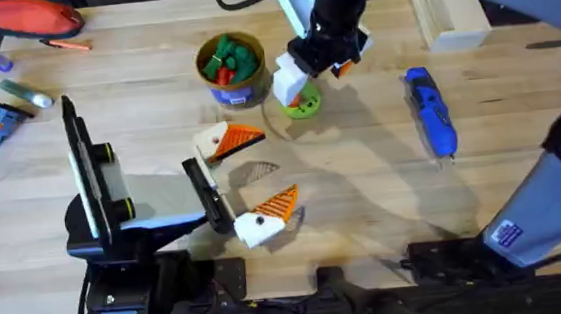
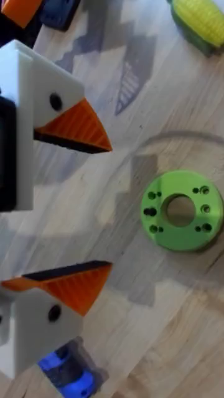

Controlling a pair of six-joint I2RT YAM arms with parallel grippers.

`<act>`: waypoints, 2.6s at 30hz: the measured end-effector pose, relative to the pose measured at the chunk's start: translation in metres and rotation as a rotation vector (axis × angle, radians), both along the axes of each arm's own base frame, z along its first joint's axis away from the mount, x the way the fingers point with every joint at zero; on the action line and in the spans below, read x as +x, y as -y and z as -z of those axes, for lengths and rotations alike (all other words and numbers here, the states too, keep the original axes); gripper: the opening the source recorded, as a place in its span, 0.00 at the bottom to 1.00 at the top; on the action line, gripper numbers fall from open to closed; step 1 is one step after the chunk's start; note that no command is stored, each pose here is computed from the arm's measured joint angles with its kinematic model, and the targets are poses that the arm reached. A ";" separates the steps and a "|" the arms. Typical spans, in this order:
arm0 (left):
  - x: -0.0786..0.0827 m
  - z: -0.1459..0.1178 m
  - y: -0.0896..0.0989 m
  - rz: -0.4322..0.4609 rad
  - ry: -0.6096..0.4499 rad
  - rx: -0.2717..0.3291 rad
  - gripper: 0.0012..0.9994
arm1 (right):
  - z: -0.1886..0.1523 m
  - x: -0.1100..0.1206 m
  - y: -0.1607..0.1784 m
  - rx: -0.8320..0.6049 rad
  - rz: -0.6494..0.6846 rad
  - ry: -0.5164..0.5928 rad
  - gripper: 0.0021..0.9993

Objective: Pick up the gripper from the table and insert it into the empty holder that is missing its gripper. Then pick up a screw, insert it into the mounting hole, and use the screwdriver to tighten it. Finally, clean up the table by picking up the vegetable and placing it into the bucket.

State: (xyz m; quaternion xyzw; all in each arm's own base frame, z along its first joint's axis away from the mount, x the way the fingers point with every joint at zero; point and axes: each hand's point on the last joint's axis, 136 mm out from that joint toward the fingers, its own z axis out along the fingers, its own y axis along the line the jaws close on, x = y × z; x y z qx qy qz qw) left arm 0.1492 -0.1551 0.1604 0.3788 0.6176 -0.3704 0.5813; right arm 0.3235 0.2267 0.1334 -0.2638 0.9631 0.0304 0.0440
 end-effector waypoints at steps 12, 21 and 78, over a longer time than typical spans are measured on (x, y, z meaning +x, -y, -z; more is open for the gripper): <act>0.000 0.000 0.000 0.000 0.000 0.000 0.99 | 0.039 0.006 -0.009 -0.019 0.045 -0.070 0.88; 0.000 0.000 0.000 0.000 0.000 0.000 0.99 | 0.060 0.019 -0.011 -0.033 0.057 -0.037 0.62; 0.000 0.000 0.000 0.000 0.000 0.000 0.99 | 0.077 0.018 -0.004 -0.075 0.059 -0.013 0.01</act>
